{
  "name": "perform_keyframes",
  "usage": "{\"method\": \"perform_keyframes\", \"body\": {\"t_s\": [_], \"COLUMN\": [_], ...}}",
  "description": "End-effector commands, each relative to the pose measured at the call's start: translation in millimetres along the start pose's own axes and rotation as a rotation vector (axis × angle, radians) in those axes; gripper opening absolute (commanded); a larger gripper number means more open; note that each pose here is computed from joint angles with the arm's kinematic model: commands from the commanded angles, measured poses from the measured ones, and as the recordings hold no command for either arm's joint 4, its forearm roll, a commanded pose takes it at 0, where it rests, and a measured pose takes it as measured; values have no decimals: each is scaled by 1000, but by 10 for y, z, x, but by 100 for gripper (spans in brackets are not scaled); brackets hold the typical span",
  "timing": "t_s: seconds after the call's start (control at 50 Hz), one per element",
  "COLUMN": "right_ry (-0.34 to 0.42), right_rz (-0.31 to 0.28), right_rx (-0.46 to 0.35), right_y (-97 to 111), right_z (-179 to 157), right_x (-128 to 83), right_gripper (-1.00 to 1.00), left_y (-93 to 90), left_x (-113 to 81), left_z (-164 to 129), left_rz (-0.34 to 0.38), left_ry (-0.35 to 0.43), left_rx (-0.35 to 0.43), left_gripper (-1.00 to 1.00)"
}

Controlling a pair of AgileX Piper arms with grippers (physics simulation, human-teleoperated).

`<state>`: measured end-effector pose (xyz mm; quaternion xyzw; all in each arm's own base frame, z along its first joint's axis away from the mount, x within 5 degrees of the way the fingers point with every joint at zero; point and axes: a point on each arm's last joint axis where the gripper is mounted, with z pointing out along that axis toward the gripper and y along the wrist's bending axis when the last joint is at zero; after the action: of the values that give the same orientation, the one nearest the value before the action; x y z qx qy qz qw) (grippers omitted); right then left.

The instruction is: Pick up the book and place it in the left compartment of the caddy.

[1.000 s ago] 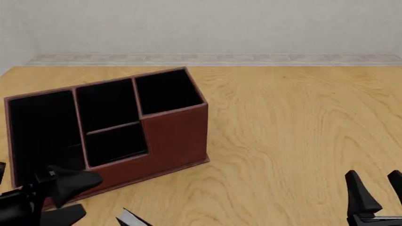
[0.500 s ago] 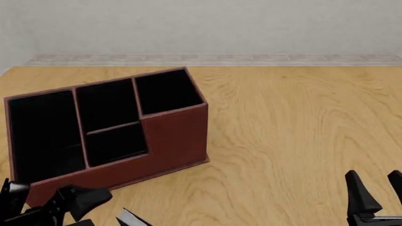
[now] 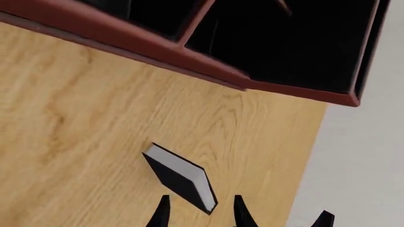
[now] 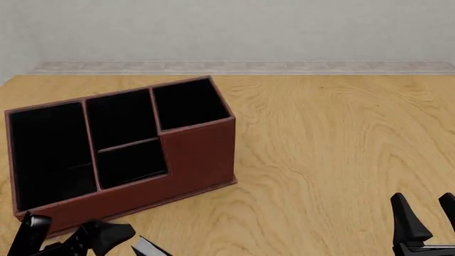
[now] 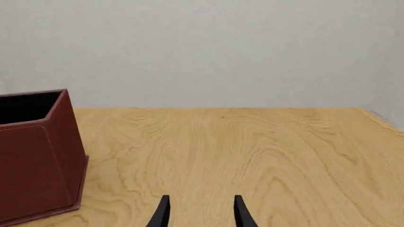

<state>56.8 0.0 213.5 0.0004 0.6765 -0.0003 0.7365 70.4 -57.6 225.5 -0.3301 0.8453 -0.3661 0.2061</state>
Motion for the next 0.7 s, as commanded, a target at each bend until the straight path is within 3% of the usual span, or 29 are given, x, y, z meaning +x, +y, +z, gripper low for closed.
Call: {"method": "perform_keyframes", "body": {"t_s": [0.02,0.5,0.7], "right_ry": [-1,-1,-1], "right_rz": [0,0,0], "right_rx": [0,0,0], "right_y": [0,0,0], "right_z": [-3,-3,-3], "right_x": [-3,-3,-3], "right_gripper": [100,100,100], "left_y": [95,142,81], "left_x": [34,128,182], "left_z": [125,336,447], "left_rz": [-4,8,23], "left_ry": [19,78,109], "left_rx": [-17,-24,-13], "left_gripper": [100,100,100]}}
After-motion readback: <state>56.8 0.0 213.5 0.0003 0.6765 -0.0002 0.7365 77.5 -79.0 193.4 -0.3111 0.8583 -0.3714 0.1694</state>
